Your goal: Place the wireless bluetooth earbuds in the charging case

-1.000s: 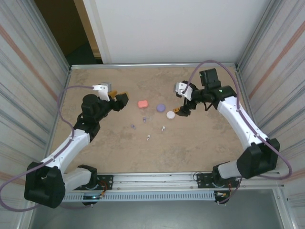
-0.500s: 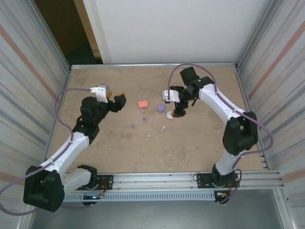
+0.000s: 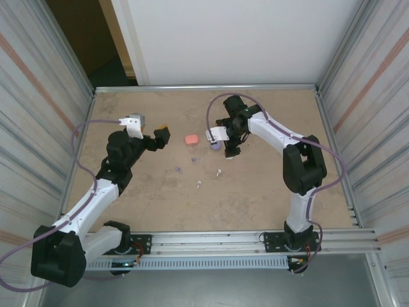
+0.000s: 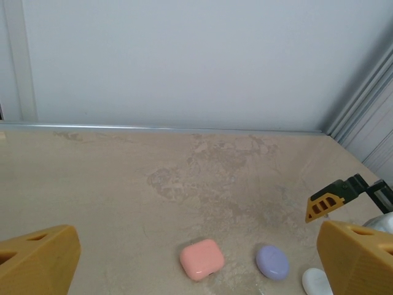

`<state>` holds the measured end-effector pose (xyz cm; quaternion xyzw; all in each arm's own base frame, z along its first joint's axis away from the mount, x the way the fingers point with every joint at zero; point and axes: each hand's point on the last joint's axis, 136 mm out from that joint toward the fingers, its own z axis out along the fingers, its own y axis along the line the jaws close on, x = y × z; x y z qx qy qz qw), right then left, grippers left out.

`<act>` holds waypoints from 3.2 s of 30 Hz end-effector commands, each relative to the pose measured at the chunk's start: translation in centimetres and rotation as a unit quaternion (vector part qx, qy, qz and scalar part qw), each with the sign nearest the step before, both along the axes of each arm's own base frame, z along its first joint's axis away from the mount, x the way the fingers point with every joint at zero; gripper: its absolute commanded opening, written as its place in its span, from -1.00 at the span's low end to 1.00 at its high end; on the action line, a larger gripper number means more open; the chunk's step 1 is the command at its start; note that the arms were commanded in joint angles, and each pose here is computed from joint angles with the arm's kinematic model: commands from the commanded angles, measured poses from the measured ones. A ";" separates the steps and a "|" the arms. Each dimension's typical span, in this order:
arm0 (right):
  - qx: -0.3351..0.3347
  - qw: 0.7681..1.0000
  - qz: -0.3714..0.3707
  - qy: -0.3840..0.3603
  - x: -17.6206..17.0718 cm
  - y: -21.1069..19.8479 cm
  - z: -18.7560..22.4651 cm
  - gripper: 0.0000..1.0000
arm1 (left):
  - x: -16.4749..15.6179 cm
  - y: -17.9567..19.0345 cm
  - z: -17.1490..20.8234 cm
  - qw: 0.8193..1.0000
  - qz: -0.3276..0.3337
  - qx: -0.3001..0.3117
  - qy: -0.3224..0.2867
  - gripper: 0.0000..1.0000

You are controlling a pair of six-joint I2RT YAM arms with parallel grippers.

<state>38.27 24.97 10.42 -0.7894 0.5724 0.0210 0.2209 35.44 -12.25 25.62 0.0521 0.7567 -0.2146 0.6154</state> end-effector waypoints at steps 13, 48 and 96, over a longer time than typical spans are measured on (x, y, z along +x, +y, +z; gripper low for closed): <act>-0.029 0.999 0.041 -0.006 2.3 2.3 -3.0 0.87 | 0.1 1.0 -0.1 1.000 0.018 0.017 -0.004 0.97; -0.082 0.994 0.042 0.051 3.1 2.6 -6.6 0.46 | 1.1 0.7 -1.1 1.000 0.014 0.023 0.012 0.97; 0.157 0.977 -0.093 -0.108 2.7 3.8 7.8 -0.03 | 0.0 -1.7 2.0 0.998 -0.053 -0.041 0.022 0.96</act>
